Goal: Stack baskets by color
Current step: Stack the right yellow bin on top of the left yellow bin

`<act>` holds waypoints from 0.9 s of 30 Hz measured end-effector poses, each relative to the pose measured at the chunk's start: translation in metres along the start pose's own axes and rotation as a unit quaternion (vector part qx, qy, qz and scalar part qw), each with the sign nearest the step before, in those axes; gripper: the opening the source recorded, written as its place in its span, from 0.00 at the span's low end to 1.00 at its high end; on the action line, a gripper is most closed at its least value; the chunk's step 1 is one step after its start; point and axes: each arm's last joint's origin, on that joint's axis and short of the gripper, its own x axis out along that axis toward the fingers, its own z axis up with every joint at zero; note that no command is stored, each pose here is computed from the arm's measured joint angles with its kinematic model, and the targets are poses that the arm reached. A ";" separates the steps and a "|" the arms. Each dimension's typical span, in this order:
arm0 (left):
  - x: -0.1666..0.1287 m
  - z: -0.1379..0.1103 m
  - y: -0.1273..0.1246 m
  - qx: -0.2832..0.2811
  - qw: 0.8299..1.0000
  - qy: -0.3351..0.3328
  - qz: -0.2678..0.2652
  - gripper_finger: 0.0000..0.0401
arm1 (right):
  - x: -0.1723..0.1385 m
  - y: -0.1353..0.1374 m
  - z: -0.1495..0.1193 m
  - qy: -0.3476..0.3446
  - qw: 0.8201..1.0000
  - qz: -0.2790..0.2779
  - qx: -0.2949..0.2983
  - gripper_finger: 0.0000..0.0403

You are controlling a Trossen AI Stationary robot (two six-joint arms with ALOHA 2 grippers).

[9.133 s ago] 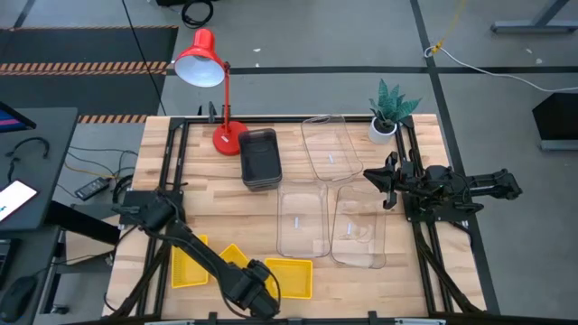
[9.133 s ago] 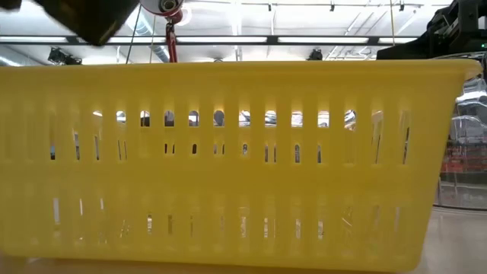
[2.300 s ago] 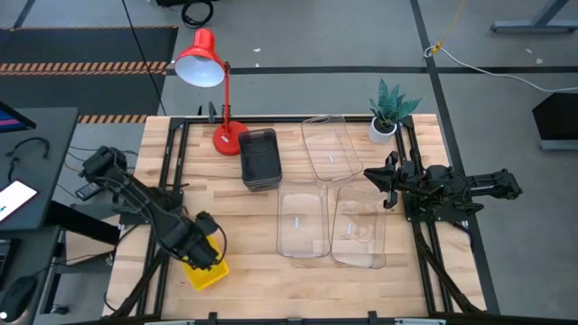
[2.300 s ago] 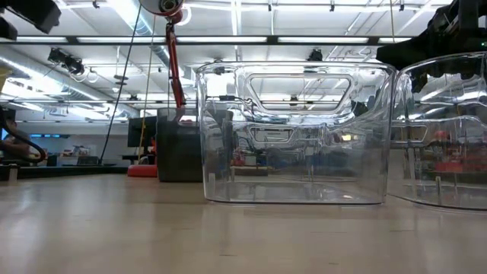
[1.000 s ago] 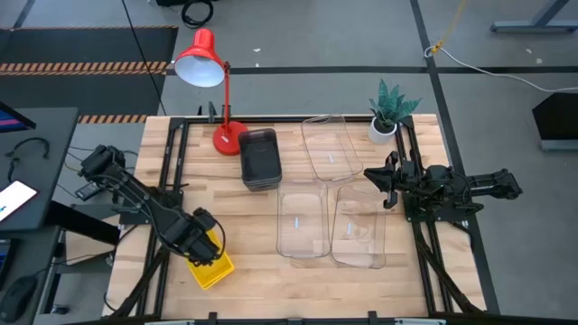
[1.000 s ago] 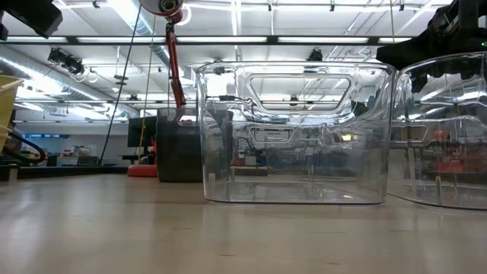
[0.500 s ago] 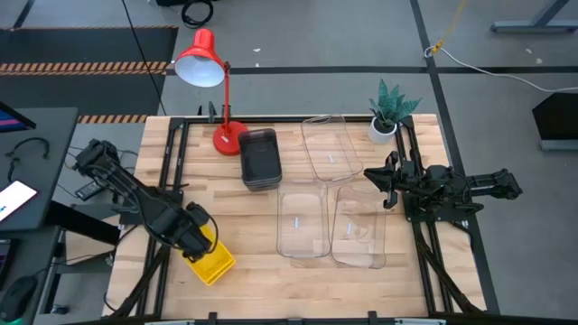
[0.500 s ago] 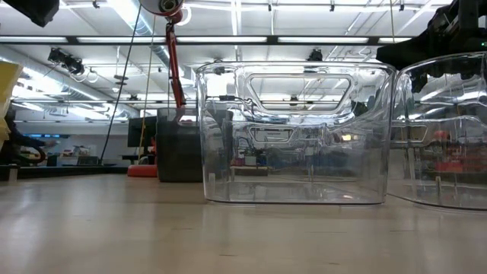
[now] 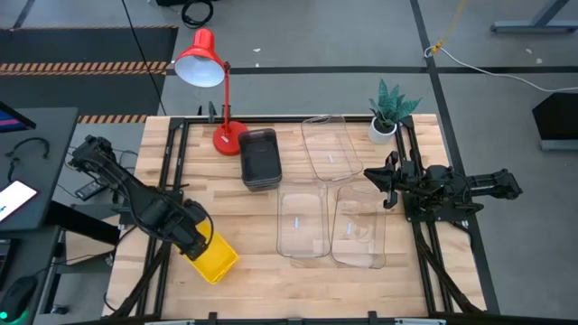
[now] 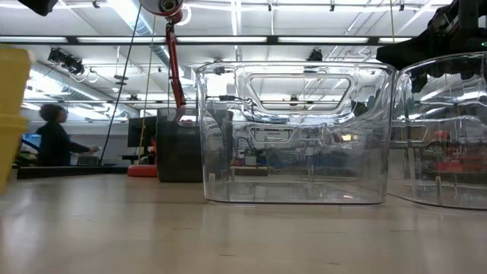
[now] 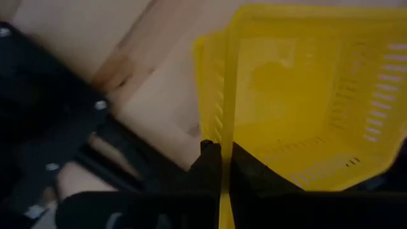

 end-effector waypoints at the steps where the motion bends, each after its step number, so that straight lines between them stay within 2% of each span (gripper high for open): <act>1: 0.000 0.000 -0.002 -0.004 1.000 -0.002 -0.011 0.03 | 0.000 0.000 0.000 0.000 1.000 0.000 0.000 0.13; 7: 0.001 0.001 -0.007 -0.028 0.999 0.001 -0.030 0.03 | 0.000 0.000 0.000 0.000 1.000 0.000 0.000 0.13; 13: 0.001 -0.001 -0.007 -0.053 0.998 0.010 -0.028 0.03 | 0.000 0.000 0.000 0.000 1.000 0.000 0.000 0.13; 20: 0.009 -0.004 -0.013 -0.057 0.998 0.029 -0.015 0.03 | 0.000 0.000 0.000 0.000 1.000 0.000 0.000 0.13; 23: 0.015 -0.004 -0.017 -0.058 0.998 0.026 0.001 0.07 | 0.000 0.000 0.000 0.000 1.000 0.000 0.000 0.13; 27: 0.020 -0.003 -0.020 -0.055 0.998 0.024 0.014 0.16 | 0.000 0.000 0.000 0.000 1.000 0.000 0.000 0.13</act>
